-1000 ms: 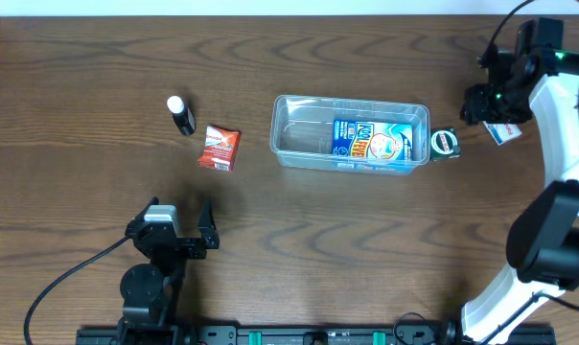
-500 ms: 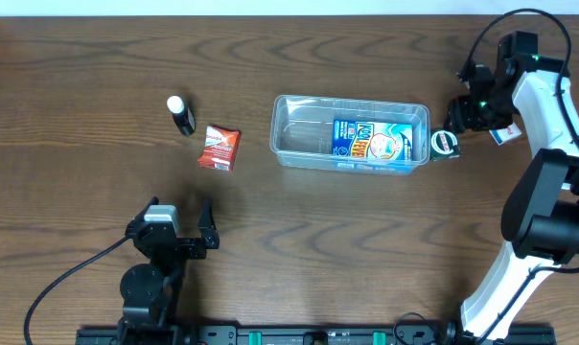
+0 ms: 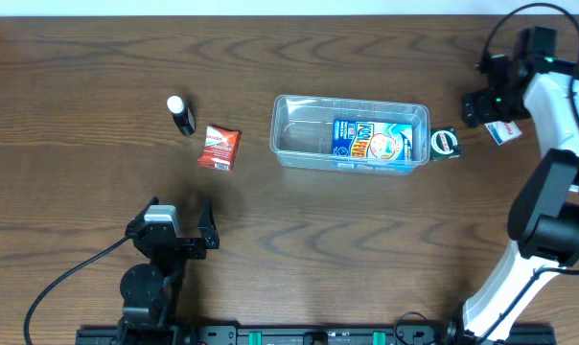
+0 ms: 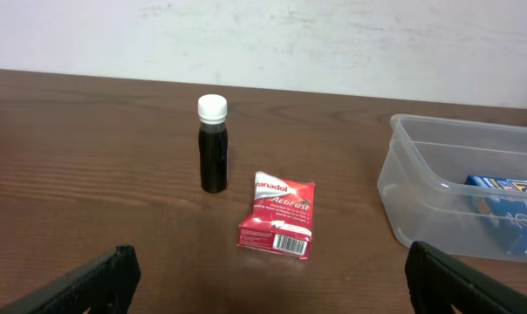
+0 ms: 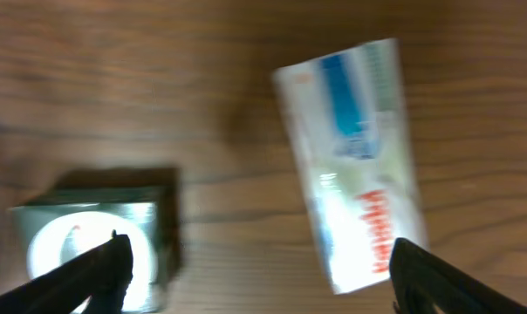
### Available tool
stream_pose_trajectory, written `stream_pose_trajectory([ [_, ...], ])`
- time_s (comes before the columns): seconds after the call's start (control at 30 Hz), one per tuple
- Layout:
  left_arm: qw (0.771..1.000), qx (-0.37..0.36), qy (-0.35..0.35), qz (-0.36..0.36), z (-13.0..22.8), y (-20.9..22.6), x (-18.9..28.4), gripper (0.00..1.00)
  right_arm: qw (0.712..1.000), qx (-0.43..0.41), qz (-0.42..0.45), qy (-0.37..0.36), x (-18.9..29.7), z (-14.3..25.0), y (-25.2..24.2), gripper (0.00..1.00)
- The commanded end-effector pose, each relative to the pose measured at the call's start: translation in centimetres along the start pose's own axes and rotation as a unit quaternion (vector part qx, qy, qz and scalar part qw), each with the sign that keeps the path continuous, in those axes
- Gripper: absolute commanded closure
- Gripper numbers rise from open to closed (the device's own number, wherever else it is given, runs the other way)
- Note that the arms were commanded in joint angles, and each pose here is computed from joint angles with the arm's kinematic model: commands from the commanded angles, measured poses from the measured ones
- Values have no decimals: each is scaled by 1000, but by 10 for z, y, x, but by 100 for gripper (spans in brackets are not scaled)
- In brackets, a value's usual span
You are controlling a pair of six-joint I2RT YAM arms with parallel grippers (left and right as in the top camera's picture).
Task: Pack container
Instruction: 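Grasp the white Panadol caplet box with the right gripper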
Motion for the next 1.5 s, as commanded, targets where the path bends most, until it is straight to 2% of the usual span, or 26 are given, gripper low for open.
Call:
stream_pose_trajectory([
  [0.0,1000,-7,15,6,12,-2,-3,2,1000,6,-9,-10,-1,0,-25,5],
  [0.2,1000,-7,15,6,12,-2,-3,2,997,26,-75,-21,-6,6,-41,4],
  [0.43,1000,-7,15,6,12,-2,-3,2,992,67,-103,-28,-21,9,-47,5],
  [0.93,1000,-7,15,6,12,-2,-3,2,992,74,-96,-31,-61,7,-52,11],
  [1.1,1000,-7,15,6,12,-2,-3,2,991,77,-108,-26,-71,8,-46,20],
  [1.2,1000,-7,15,6,12,-2,-3,2,991,78,-109,-24,-74,9,-44,34],
  [1.3,1000,-7,15,6,12,-2,-3,2,992,70,-105,-29,-74,6,-46,37],
  [1.4,1000,-7,15,6,12,-2,-3,2,993,54,-99,-37,-74,3,-48,49],
  [1.47,1000,-7,15,6,12,-2,-3,2,993,52,-99,-38,-74,2,-48,50],
])
Point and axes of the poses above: each gripper's point midway between its finger pads, its own x axis back along the fingers, its own y axis along the line the jaws close on, z = x × y, the point moved 6 cm from there along x, back along the fingers, and after that the axes turned 13 degrees about -x, right-handed, at the moved point
